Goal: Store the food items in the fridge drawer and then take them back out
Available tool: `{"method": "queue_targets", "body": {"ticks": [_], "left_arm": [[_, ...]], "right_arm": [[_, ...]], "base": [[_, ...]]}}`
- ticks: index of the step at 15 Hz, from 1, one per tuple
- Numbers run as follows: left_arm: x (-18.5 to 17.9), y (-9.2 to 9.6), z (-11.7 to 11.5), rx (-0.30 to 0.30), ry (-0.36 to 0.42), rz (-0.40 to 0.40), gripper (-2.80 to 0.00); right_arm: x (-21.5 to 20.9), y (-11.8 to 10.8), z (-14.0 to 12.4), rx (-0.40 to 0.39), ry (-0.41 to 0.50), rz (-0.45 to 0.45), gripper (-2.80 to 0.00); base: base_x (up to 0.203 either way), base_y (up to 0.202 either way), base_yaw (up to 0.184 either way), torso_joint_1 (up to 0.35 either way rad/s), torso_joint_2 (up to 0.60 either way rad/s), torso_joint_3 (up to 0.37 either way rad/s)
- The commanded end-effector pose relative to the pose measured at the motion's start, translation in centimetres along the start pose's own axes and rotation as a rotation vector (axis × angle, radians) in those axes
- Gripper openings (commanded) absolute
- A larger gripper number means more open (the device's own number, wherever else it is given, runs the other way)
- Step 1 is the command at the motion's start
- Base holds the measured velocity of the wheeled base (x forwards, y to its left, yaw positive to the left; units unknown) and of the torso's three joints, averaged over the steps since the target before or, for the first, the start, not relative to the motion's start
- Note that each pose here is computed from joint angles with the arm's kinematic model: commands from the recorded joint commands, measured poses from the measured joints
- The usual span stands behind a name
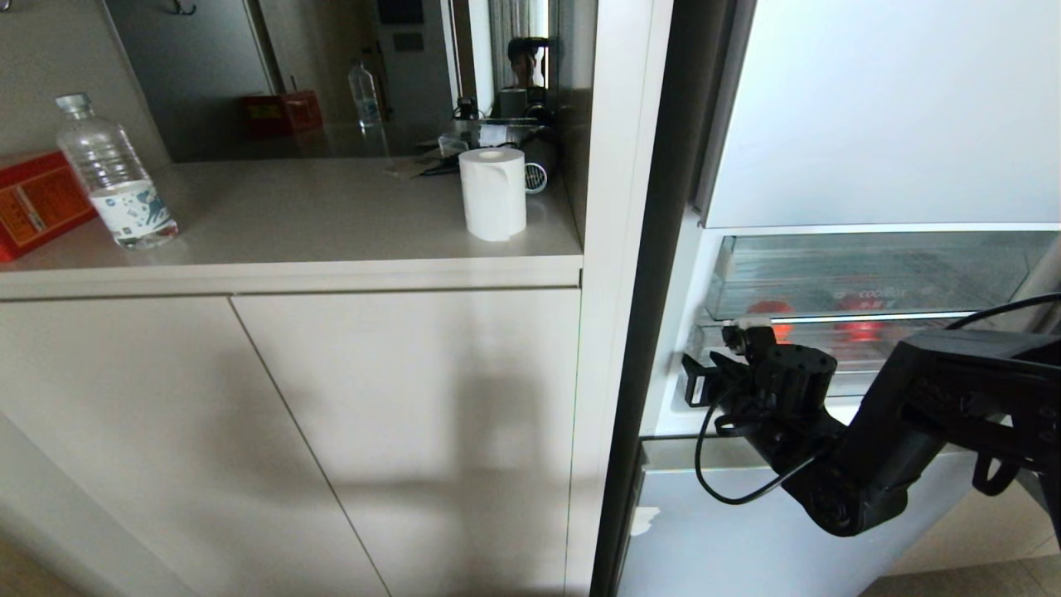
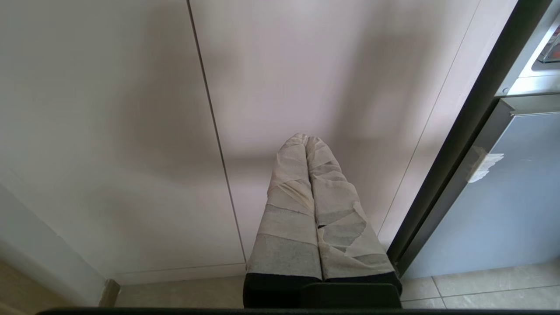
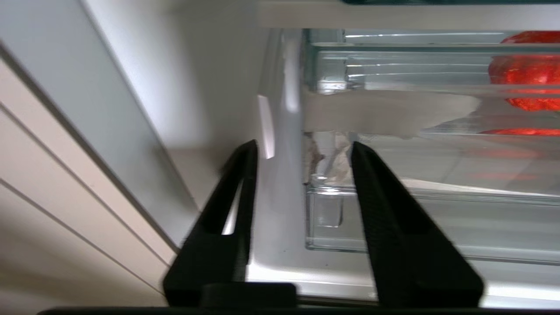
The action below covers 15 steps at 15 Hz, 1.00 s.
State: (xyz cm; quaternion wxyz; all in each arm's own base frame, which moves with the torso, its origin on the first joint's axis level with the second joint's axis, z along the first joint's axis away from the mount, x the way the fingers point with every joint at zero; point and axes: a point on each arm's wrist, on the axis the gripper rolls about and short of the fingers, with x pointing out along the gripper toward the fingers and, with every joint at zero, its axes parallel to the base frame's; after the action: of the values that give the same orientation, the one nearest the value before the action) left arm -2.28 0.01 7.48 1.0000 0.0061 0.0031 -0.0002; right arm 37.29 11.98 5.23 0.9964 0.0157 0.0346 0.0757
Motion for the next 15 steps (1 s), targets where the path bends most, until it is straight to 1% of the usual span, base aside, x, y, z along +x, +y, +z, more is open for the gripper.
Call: {"method": "queue_targets", "body": {"ticks": [1,3,10,14,15], "left_arm": [[0.0,0.0,0.0,0.0,0.002,0.0,-2.8],[0.0,0.0,0.0,0.0,0.002,0.0,-2.8],[0.0,0.0,0.0,0.0,0.002,0.0,-2.8],[0.0,0.0,0.0,0.0,0.002,0.0,-2.8],[0.0,0.0,0.0,0.0,0.002,0.0,-2.8]], "right_arm": [[-0.1,0.7,0.2,0.001,-0.013,0.012,-2.8],[0.0,0.7,0.3,0.001,-0.018,-0.004,-2.8],[-1.2,0.8,-0.1,-0.002,0.006,0.003,-2.8],[-2.8,0.5,-0.6,-0.003,0.008,0.004,-2.8],[-3.5,0.3,-1.0,-0.007,0.028,0.004,-2.8]], "base": [[0.0,0.0,0.0,0.0,0.0,0.0],[0.0,0.0,0.0,0.0,0.0,0.0],[0.0,0.0,0.0,0.0,0.0,0.0],[0.0,0.0,0.0,0.0,0.0,0.0],[0.0,0.0,0.0,0.0,0.0,0.0]]}}
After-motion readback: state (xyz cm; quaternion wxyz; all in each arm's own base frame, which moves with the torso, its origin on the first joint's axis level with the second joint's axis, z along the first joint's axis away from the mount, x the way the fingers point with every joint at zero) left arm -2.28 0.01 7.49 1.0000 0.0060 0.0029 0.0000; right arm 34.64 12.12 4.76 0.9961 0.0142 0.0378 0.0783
